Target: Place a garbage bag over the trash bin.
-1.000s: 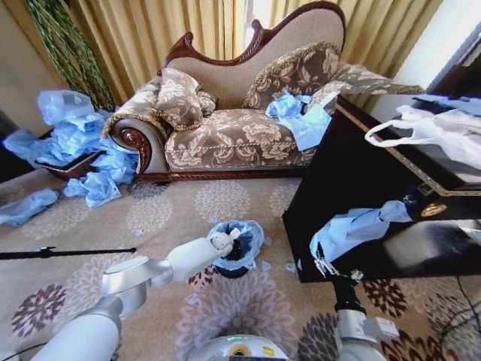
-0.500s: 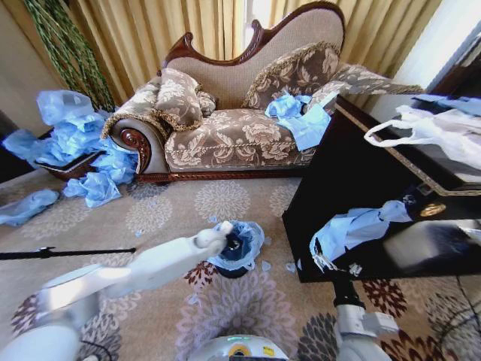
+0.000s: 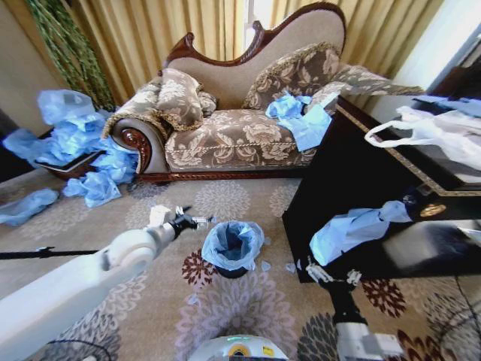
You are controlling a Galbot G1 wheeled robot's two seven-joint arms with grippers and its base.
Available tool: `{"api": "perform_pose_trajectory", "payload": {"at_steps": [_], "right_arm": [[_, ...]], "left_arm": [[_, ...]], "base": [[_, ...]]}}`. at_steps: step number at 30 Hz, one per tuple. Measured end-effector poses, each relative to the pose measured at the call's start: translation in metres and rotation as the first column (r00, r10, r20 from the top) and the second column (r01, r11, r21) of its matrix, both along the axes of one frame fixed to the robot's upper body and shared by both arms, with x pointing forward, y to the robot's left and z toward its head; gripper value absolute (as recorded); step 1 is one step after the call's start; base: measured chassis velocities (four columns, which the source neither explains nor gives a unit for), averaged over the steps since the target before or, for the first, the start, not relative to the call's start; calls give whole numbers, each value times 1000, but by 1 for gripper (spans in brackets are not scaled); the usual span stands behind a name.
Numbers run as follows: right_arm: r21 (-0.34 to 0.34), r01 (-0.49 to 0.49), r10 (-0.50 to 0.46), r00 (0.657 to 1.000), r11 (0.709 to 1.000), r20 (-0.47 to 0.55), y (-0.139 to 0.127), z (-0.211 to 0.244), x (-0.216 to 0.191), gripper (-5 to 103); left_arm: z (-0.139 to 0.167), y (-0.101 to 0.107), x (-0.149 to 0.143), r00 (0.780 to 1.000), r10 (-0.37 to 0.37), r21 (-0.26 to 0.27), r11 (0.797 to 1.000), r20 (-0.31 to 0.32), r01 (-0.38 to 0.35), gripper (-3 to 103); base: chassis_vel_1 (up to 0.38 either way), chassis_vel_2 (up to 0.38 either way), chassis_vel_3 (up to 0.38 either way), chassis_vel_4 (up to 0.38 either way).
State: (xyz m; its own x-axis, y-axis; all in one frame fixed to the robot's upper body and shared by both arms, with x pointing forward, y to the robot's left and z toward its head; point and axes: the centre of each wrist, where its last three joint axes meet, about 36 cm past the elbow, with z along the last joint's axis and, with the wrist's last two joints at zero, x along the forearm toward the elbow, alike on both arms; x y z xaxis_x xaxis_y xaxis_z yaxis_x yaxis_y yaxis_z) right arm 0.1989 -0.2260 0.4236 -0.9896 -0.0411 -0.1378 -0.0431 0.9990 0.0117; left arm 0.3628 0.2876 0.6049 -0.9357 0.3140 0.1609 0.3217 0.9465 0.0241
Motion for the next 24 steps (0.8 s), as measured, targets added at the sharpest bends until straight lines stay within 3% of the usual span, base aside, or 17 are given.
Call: {"api": "perform_pose_trajectory", "payload": {"at_steps": [2, 3, 5, 6, 7, 8, 9, 12, 14, 18, 20, 24], "right_arm": [[-25, -19, 19, 1000, 1000, 14, 2, -6, 5, 100], [-25, -19, 19, 1000, 1000, 14, 2, -6, 5, 100], [-25, -23, 23, 1000, 999, 15, 4, -13, 12, 100], [-25, -23, 23, 1000, 999, 15, 4, -13, 12, 100], [-20, -20, 20, 1000, 1000, 17, 5, -15, 14, 100], [-3, 0, 0, 1000, 1000, 14, 9, -14, 17, 100], [-3, 0, 0, 1000, 1000, 14, 9, -14, 17, 100], [48, 36, -37, 999, 998, 17, 25, -5, 20, 100], [64, 45, -47, 999, 997, 23, 30, 0, 20, 100], [82, 46, -47, 999, 996, 7, 39, 15, 16, 100], [65, 41, -41, 999, 997, -3, 37, 17, 16, 100], [57, 30, -30, 1000, 998, -6, 34, 21, 15, 100]], "left_arm": [[-11, 11, -27, 995, 84, -68, 994, 45, -80, 100], [-11, 11, -27, 995, 84, -68, 994, 45, -80, 100], [-49, 25, -77, 972, 232, -123, 967, 46, -225, 100], [-49, 25, -77, 972, 232, -123, 967, 46, -225, 100], [-62, 26, -98, 956, 291, -141, 949, 46, -282, 100], [-74, 22, -123, 929, 368, -170, 918, 34, -358, 100], [-74, 22, -123, 929, 368, -170, 918, 34, -358, 100], [-87, 6, -158, 893, 450, -217, 869, -27, -444, 100], [-93, -1, -167, 889, 455, -216, 864, -48, -454, 100], [-103, -11, -182, 910, 409, -190, 890, -64, -414, 100], [-104, -9, -185, 919, 388, -163, 905, -67, -394, 100], [-101, 0, -184, 923, 380, -143, 912, -63, -385, 100]], "base": [[0, 0, 0, 0], [0, 0, 0, 0], [0, 0, 0, 0], [0, 0, 0, 0], [0, 0, 0, 0], [0, 0, 0, 0], [0, 0, 0, 0], [0, 0, 0, 0], [0, 0, 0, 0], [0, 0, 0, 0], [0, 0, 0, 0], [0, 0, 0, 0]]}}
